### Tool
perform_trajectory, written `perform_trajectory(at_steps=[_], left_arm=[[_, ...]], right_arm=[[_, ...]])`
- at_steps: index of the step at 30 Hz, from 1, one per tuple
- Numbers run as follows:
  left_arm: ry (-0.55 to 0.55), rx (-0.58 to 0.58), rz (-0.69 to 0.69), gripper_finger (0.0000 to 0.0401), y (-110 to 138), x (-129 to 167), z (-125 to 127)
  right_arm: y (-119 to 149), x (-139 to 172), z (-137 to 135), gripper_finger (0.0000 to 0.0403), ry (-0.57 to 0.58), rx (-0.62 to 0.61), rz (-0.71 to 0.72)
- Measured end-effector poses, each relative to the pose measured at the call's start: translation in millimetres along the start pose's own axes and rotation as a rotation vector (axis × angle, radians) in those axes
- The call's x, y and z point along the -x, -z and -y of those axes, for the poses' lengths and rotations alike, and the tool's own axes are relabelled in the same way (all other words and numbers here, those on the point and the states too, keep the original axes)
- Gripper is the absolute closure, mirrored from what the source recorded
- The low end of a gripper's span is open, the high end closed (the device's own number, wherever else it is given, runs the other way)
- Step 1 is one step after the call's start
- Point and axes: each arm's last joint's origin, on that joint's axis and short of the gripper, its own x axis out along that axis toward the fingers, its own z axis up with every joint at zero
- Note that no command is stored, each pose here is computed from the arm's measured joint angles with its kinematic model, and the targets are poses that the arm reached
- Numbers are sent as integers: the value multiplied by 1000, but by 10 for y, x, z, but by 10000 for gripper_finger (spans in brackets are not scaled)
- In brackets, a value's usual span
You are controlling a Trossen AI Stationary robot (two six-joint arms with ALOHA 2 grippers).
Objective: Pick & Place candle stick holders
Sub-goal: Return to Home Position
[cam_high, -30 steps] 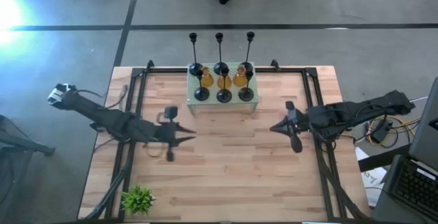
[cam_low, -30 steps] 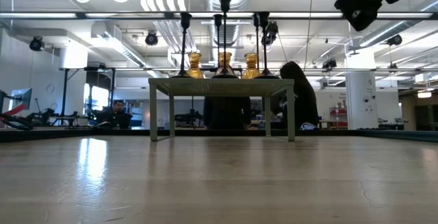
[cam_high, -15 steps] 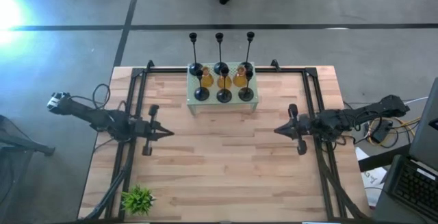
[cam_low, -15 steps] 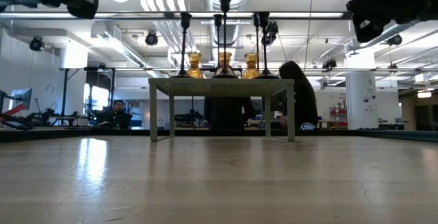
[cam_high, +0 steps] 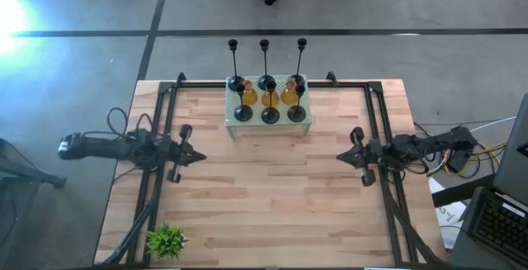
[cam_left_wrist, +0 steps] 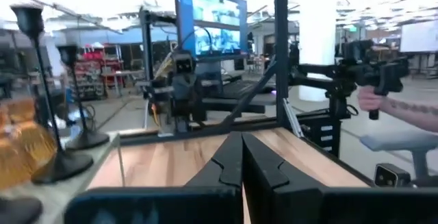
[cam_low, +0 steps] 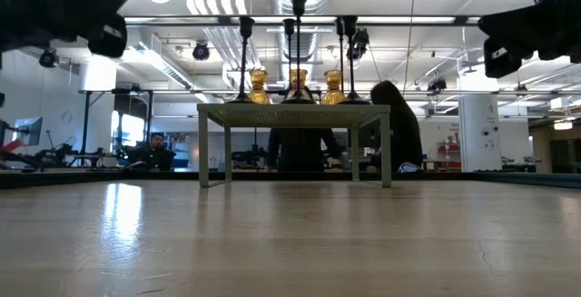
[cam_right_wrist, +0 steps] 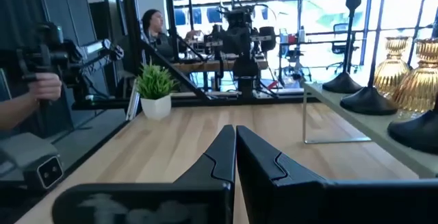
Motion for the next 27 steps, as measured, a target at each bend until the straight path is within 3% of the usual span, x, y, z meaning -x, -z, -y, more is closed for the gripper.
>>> perform_trajectory(at_steps=[9, 14, 21, 27], left_arm=[[70, 76, 14, 400, 99, 67, -222], [141, 133, -72, 400, 184, 109, -281], [12, 225, -191, 386, 317, 129, -317], [-47, 316, -195, 384, 325, 131, -330]], right_arm=[[-10, 17, 24, 395, -48, 4, 9], [22, 20, 6, 395, -166, -43, -37], [77, -4, 57, 395, 1, -5, -85], [103, -23, 60, 394, 12, -2, -115]])
